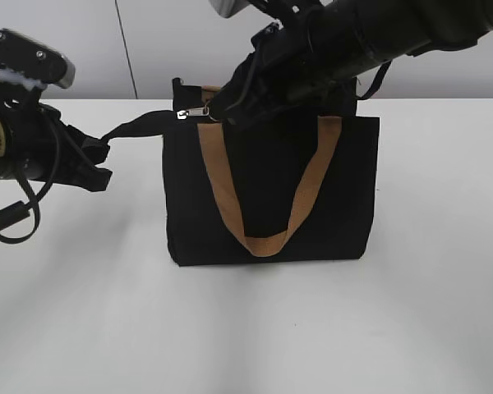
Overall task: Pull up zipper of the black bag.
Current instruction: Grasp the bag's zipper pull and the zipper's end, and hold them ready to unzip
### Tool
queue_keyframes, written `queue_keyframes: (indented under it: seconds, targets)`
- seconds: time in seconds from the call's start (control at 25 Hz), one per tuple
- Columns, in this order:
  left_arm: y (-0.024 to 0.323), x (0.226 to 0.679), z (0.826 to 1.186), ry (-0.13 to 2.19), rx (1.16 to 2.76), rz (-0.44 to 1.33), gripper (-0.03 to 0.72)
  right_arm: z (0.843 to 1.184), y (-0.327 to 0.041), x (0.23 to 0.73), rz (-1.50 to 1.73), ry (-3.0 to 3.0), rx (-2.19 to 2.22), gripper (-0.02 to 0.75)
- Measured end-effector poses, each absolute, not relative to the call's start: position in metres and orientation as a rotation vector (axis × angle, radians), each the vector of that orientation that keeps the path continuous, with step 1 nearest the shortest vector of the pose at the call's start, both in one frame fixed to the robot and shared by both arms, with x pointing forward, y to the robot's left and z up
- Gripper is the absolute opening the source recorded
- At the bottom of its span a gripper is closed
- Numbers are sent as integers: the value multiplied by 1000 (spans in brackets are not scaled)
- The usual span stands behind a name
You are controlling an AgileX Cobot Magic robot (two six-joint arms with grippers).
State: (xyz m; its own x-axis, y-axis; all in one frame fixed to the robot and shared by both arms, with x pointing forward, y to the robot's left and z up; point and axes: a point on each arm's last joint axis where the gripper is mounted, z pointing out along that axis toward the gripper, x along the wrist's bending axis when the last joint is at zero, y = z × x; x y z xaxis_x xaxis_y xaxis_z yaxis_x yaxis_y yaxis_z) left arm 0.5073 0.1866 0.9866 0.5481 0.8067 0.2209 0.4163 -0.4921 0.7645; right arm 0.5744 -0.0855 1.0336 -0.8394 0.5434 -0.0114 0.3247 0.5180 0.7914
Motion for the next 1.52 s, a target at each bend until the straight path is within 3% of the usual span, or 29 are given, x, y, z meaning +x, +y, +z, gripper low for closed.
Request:
queue_keyframes:
  seconds: [0.76, 1.24, 1.52]
  targets:
    - [187, 507, 986, 984, 2127, 758, 3, 1058, -144, 583, 1182, 2458, 924, -1]
    - [187, 507, 986, 986, 2129, 758, 3, 1058, -207, 589, 1013, 2436, 1227, -1]
    - [187, 507, 986, 988, 2131, 758, 3, 1058, -205, 587, 1017, 2453, 1241, -1]
